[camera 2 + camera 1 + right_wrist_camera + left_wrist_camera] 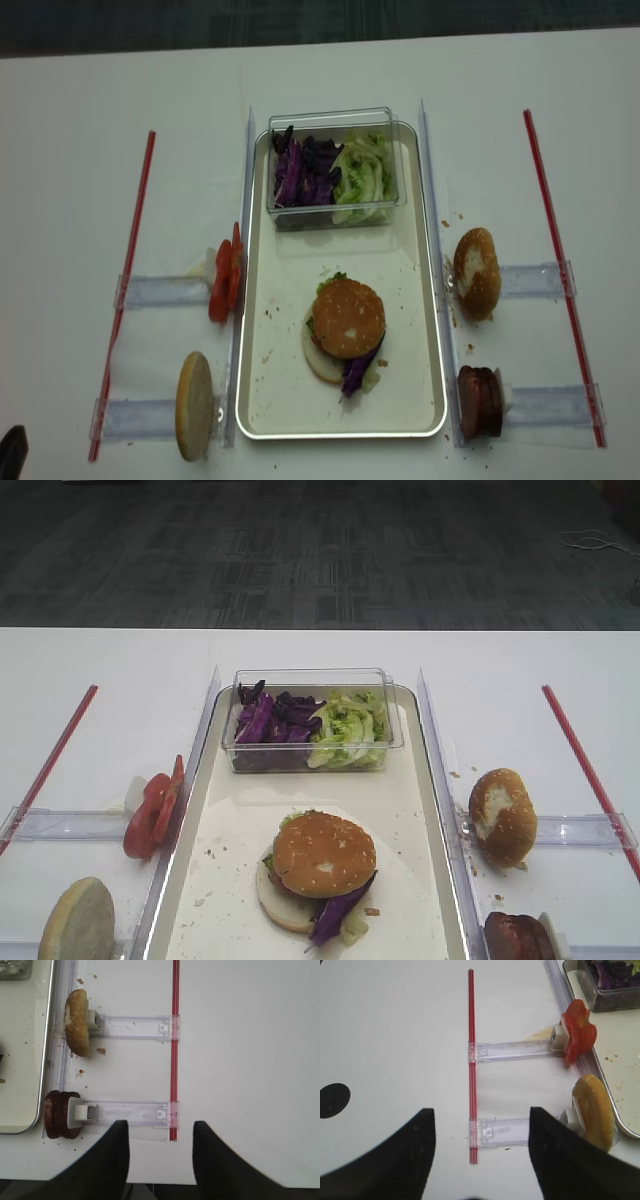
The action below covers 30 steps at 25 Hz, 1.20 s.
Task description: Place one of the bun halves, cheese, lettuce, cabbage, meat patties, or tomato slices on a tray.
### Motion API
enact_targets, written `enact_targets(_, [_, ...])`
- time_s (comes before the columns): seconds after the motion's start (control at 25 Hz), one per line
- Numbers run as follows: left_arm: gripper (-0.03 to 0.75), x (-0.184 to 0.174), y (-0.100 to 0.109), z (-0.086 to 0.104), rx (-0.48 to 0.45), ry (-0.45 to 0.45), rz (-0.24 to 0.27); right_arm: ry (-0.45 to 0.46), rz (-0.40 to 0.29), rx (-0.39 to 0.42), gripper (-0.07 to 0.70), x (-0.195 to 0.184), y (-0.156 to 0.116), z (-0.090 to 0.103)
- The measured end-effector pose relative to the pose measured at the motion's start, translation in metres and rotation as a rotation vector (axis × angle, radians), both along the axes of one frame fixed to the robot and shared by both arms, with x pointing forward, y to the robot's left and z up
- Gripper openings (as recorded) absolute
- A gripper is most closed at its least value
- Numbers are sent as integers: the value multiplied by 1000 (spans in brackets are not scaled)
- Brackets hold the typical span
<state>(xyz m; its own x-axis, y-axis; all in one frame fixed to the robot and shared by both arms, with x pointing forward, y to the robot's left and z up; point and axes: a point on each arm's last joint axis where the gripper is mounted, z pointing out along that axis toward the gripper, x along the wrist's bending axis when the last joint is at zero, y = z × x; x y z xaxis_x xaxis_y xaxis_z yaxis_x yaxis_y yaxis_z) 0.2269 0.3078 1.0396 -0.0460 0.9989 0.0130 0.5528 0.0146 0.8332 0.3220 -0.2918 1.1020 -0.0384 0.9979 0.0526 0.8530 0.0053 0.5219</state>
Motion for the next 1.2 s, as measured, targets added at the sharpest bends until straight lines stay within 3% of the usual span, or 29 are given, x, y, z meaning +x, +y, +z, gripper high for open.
enact_targets(0.48, [417,0,0,0,0,0,0,-266,6,-11,321,-63,-2,-7])
enact_targets(0.96, [417,0,0,0,0,0,0,-445,49,-55,321,-105,-4,-39])
enact_targets(1.2, [417,0,0,0,0,0,0,-421,50,-56,321,-106,-4,-52])
